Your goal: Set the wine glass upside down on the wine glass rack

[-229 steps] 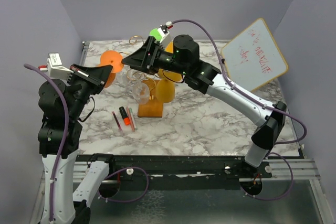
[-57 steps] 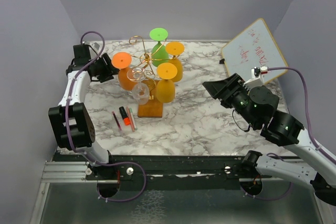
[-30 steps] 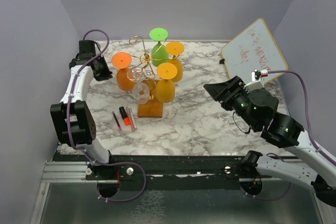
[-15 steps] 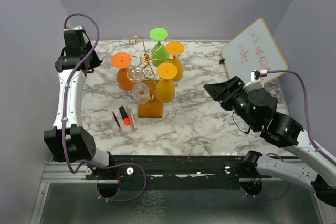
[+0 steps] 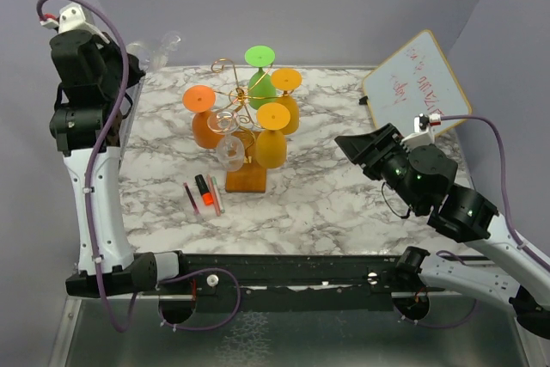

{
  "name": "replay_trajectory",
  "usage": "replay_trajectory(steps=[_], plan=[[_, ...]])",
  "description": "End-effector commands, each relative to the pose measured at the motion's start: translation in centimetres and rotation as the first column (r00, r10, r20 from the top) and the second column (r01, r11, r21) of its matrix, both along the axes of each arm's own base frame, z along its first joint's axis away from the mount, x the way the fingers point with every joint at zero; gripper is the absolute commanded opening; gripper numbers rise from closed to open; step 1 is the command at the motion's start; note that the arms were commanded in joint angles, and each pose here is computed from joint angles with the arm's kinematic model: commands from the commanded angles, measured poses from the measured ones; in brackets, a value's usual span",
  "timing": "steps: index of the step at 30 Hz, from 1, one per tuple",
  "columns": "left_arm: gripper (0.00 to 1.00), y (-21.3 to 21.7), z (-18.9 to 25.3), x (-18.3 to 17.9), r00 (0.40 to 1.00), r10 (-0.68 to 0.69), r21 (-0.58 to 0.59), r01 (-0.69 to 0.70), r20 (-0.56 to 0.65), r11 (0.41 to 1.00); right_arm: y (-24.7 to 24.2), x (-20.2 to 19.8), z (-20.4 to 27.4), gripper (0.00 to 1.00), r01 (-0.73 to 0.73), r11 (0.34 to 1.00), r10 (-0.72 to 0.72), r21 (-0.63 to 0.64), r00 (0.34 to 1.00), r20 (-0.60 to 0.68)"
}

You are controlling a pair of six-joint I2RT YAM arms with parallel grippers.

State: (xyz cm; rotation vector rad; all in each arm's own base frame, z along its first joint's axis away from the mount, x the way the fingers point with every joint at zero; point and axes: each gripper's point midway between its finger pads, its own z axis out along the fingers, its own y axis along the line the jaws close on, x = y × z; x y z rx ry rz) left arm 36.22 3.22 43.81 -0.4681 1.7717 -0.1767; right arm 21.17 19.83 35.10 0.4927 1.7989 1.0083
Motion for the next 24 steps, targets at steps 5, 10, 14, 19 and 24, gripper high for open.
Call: replay_trajectory(steps=[5, 10, 14, 19, 24], plan=[[0.00, -7.2, 8.9, -4.2, 0.919, -0.290, -0.147, 0.336, 0.266, 0.930, -0.2, 0.7, 3.2, 0.66, 0.028, 0.999, -0.031, 0.034, 0.995, 0.100], [0.00, -9.6, 9.3, -4.2, 0.863, -0.395, -0.213, 0.470, 0.314, 0.857, 0.8, 0.9, 4.7, 0.67, -0.004, 0.998, -0.005, 0.062, 0.989, 0.148], [0.00, -12.4, 9.1, -4.2, 0.779, -0.508, -0.291, 0.615, 0.368, 0.733, 1.8, 1.0, 6.0, 0.70, -0.042, 0.995, 0.023, 0.095, 0.981, 0.191], [0.00, -15.7, 9.3, -4.4, 0.705, -0.565, -0.340, 0.705, 0.429, 0.622, 2.8, 0.9, 8.0, 0.73, -0.088, 0.984, 0.048, 0.153, 0.967, 0.249], [0.00, -20.3, 8.5, -4.5, 0.674, -0.575, -0.351, 0.736, 0.465, 0.579, 3.6, 0.7, 9.7, 0.75, -0.131, 0.968, 0.061, 0.214, 0.950, 0.307]])
